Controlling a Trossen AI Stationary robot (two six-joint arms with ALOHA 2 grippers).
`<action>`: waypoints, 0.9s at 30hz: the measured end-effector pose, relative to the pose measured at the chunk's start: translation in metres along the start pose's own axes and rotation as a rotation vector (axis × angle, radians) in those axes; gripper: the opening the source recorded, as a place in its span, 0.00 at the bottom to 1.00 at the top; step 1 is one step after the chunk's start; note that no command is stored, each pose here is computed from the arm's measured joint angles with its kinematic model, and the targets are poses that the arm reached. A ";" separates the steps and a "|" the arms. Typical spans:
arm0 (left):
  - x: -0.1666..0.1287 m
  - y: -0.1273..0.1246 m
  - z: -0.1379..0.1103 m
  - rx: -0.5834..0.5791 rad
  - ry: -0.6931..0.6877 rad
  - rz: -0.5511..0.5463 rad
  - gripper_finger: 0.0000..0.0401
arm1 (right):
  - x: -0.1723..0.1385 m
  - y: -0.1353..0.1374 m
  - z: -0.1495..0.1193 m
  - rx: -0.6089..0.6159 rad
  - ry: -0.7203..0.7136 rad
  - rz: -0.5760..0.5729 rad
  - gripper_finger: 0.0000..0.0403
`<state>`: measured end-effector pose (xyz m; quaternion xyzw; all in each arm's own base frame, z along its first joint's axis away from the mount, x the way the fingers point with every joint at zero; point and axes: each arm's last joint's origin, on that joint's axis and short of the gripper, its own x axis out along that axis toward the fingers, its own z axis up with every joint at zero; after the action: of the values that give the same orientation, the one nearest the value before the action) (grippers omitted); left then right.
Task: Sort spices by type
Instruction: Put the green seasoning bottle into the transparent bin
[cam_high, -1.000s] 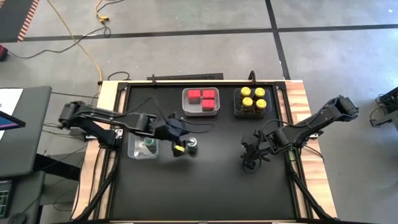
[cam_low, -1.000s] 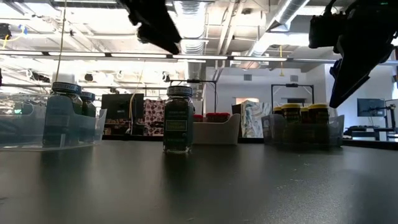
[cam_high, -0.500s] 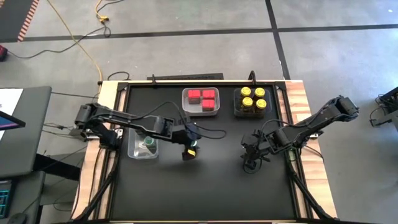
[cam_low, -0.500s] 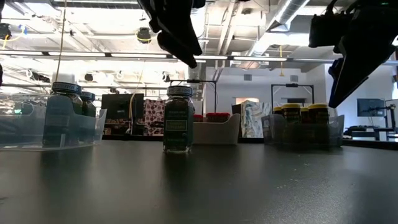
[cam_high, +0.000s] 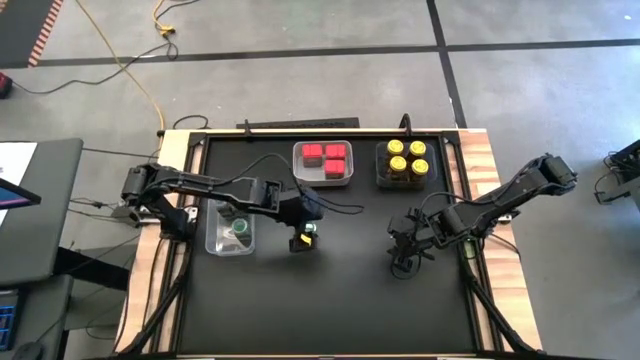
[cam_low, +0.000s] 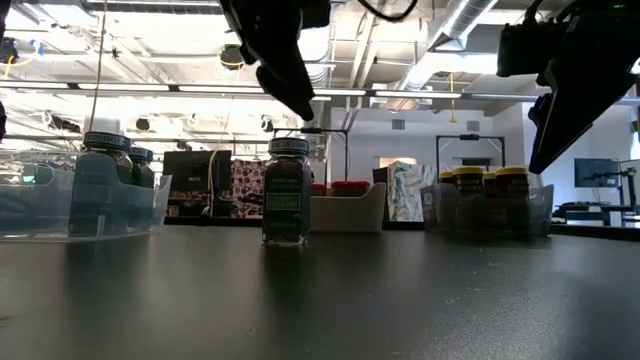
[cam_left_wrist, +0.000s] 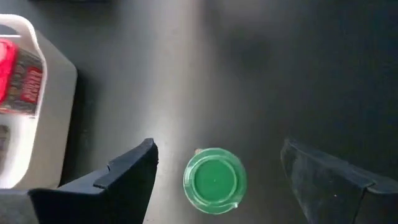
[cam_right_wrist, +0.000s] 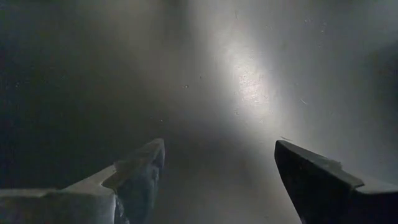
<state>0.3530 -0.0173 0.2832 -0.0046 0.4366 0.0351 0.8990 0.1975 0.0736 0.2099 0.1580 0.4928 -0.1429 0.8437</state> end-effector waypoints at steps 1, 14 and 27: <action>0.001 0.002 -0.001 0.009 0.007 -0.015 0.82 | 0.000 0.000 0.000 0.000 0.000 0.000 0.82; 0.046 0.007 -0.013 0.059 0.134 -0.064 0.82 | 0.000 0.002 0.002 0.016 -0.023 0.021 0.82; 0.051 0.007 -0.019 0.209 0.186 -0.085 0.77 | 0.000 0.002 0.003 0.010 -0.038 0.014 0.82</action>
<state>0.3689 -0.0081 0.2310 0.0671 0.5189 -0.0490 0.8508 0.2008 0.0744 0.2117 0.1630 0.4748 -0.1427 0.8530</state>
